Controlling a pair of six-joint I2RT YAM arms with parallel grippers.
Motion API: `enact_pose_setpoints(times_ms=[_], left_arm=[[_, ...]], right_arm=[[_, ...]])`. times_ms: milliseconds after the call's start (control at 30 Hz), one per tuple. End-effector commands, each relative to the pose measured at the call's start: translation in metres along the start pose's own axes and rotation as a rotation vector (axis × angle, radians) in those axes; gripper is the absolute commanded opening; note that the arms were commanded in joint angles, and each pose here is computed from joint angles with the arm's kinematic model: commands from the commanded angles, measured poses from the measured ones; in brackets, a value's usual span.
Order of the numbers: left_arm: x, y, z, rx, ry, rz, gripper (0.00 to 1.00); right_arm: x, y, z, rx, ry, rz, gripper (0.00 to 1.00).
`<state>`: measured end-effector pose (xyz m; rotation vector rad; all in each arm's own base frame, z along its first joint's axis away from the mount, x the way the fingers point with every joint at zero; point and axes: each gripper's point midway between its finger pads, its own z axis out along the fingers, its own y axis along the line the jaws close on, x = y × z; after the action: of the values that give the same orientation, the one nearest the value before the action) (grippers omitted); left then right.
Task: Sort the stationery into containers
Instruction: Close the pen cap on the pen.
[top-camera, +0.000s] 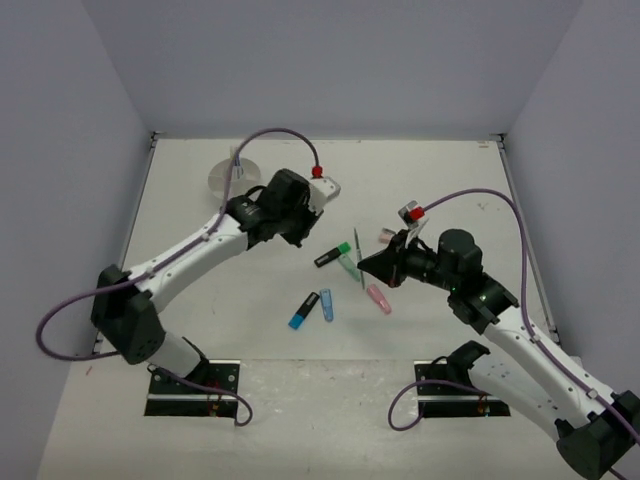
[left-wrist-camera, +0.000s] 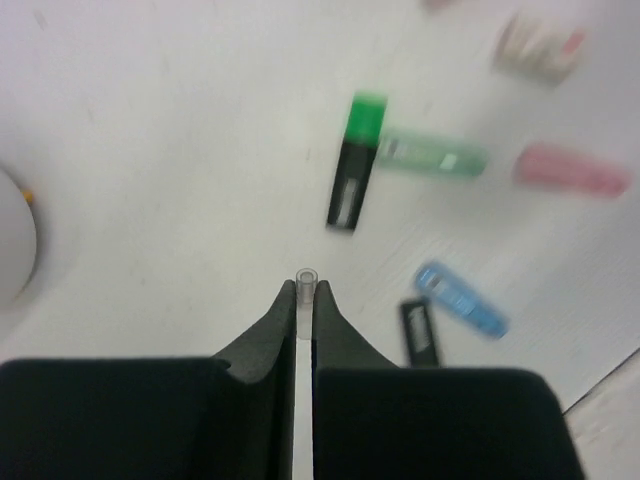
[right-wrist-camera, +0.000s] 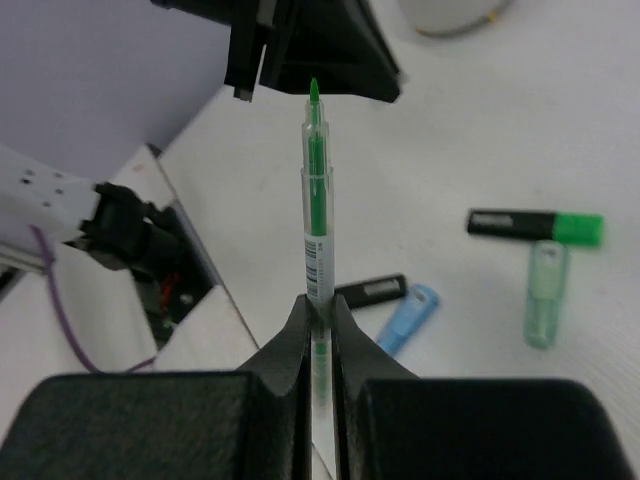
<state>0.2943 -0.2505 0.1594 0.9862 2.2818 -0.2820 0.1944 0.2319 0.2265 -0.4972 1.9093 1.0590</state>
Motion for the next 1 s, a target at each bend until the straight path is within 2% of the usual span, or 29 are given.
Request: enact_pose_setpoints(times_ms=[0, 100, 167, 233, 300, 600, 967], left_arm=[[-0.113, -0.03, -0.099, 0.203, -0.585, -0.316, 0.0], [-0.133, -0.038, -0.128, 0.331, -0.771, -0.391, 0.0], [-0.137, -0.041, -0.136, 0.369, -0.812, -0.387, 0.0], [-0.14, -0.067, -0.171, 0.549, -0.915, -0.307, 0.0], [-0.138, -0.072, -0.179, 0.576, -0.921, -0.277, 0.0], [-0.132, -0.078, -0.184, 0.622, -0.923, -0.299, 0.0], [-0.133, -0.073, -0.182, 0.585, -0.93, -0.294, 0.0]], right_arm=[[-0.02, 0.077, -0.014, -0.436, -0.086, -0.029, 0.0], [-0.021, 0.085, -0.011, -0.484, -0.103, 0.015, 0.0], [-0.021, 0.085, -0.011, -0.479, -0.108, 0.014, 0.0], [-0.028, 0.077, 0.008, -0.409, -0.067, 0.021, 0.0], [-0.027, 0.072, 0.016, -0.388, -0.039, 0.033, 0.0], [-0.037, 0.064, 0.025, -0.316, -0.055, 0.02, 0.0], [-0.039, 0.064, 0.018, -0.3, -0.075, 0.005, 0.0]])
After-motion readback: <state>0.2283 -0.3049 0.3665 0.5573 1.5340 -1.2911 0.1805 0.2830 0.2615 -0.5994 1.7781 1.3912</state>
